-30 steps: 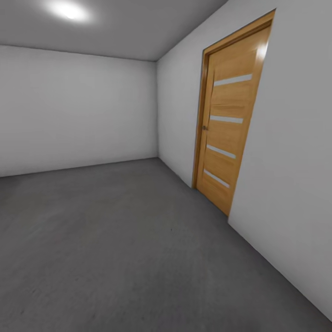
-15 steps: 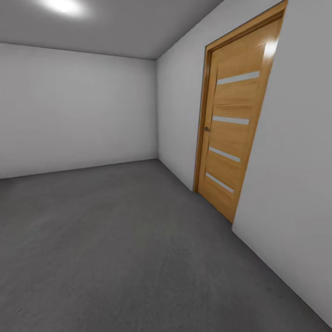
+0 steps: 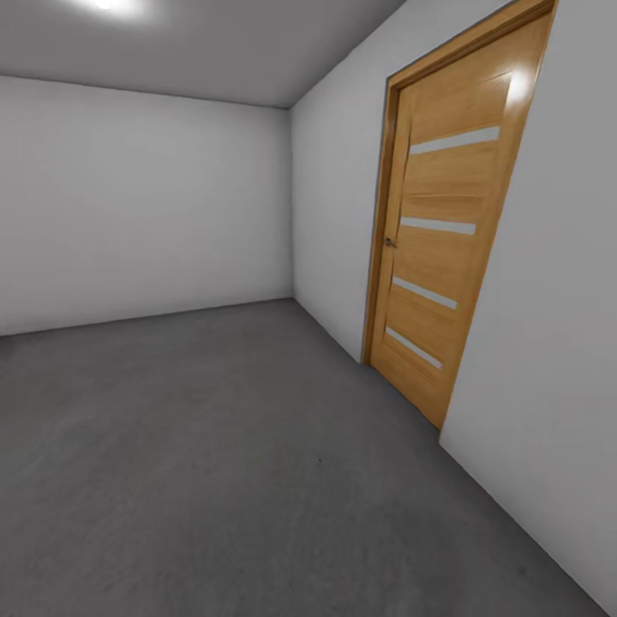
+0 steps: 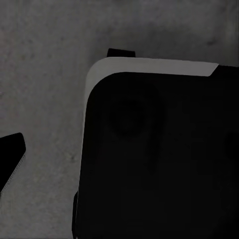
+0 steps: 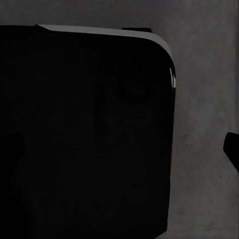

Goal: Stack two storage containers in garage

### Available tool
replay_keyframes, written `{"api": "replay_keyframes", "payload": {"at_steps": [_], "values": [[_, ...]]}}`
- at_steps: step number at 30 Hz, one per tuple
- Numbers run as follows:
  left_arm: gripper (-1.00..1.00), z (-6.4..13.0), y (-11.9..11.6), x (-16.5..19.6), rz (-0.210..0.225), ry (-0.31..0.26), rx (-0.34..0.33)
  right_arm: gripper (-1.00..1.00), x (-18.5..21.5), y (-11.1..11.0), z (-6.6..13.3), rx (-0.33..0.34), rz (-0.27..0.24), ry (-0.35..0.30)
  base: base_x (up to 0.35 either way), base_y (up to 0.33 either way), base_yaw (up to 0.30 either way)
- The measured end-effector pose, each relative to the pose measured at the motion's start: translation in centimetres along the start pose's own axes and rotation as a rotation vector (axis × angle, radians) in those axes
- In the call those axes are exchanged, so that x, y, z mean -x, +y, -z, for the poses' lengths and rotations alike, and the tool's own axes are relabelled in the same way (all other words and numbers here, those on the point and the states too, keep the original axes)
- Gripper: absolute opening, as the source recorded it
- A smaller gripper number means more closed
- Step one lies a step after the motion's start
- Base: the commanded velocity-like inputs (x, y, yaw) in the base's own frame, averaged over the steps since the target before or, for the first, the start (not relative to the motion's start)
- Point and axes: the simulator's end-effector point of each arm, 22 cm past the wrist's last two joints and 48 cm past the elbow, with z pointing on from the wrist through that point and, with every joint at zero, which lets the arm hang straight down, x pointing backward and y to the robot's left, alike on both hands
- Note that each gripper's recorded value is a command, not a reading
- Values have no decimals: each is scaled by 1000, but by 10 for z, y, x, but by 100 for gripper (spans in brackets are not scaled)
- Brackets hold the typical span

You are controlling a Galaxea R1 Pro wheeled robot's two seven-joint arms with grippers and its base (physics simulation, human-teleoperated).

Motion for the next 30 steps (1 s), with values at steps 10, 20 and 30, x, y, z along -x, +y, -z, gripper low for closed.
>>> {"api": "replay_keyframes", "payload": {"at_steps": [10,20,30], "values": [[100,0,0,0,0,0,0,100,0,0,0,-3,-14,-1,322,0,0],[100,0,-1,0,-1,-1,-1,100,0,2,0,4,11,1,322,0,0],[100,0,-2,0,-1,0,-3,100,0,1,0,3,13,1,322,0,0]]}}
